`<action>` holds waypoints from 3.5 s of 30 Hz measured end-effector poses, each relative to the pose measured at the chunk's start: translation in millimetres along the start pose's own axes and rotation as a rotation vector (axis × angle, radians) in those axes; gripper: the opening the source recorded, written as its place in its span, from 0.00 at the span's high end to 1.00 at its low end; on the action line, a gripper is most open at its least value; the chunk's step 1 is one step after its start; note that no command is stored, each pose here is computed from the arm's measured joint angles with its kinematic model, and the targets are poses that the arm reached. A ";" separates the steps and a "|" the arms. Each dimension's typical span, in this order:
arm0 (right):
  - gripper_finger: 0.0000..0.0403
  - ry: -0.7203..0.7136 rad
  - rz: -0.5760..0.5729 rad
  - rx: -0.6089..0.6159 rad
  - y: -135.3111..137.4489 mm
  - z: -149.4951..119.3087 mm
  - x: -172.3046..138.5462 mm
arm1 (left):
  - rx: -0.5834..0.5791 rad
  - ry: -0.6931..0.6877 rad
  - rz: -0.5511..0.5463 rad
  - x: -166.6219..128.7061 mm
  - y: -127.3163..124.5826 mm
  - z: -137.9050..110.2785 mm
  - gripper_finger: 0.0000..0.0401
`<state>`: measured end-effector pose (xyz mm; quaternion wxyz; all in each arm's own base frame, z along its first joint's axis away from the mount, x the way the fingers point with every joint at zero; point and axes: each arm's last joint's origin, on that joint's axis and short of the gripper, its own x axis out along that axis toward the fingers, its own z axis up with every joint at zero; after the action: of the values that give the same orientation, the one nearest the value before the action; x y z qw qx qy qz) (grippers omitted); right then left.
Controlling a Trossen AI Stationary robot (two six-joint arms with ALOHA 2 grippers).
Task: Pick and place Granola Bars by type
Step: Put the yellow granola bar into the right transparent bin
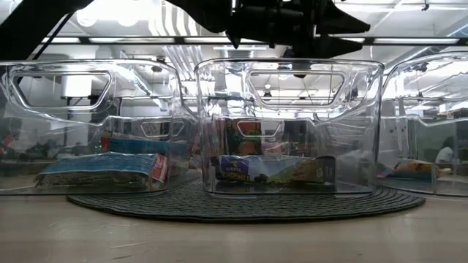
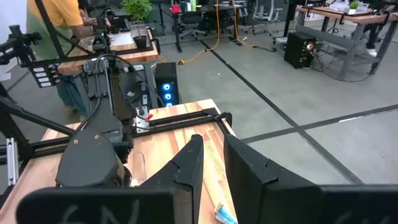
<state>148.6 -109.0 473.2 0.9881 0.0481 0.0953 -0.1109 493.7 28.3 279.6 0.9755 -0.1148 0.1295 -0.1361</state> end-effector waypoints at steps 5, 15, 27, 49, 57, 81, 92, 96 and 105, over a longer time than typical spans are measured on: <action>0.86 0.000 0.000 0.000 0.0 0.0 0.0 | 0.004 -0.017 -0.003 -4.4 -3.6 10.1 0.68; 0.86 0.001 0.000 0.001 0.0 -0.2 0.1 | 0.078 -0.091 -0.008 -39.2 -21.8 52.2 0.99; 0.86 0.031 0.000 0.009 0.1 -3.3 0.0 | 0.280 -0.027 0.181 -147.2 -68.0 107.6 1.00; 0.62 0.282 -0.053 0.422 -54.8 -32.3 116.0 | 0.182 -0.274 0.609 -321.0 -117.4 69.2 1.00; 0.44 0.348 -0.116 0.475 -83.8 -40.9 173.4 | 0.160 -0.303 0.622 -342.8 -123.2 52.0 1.00; 0.44 0.926 -0.611 0.678 -141.1 -161.5 271.3 | 0.151 -0.266 0.636 -343.1 -122.0 46.3 1.00; 0.44 1.034 -0.643 0.689 -150.4 -203.6 283.1 | 0.145 -0.255 0.636 -342.8 -121.7 45.1 1.00; 0.44 1.058 -0.642 0.693 -151.9 -218.6 288.6 | 0.145 -0.255 0.636 -342.8 -121.7 45.1 1.00; 0.44 1.100 -0.645 0.713 -155.5 -246.7 296.5 | 0.139 -0.256 0.636 -342.8 -121.7 45.0 1.00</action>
<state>353.1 -293.5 161.6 0.6398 0.3852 0.5453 -0.3805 159.2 24.0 429.3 0.9829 -0.0184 0.0257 0.1815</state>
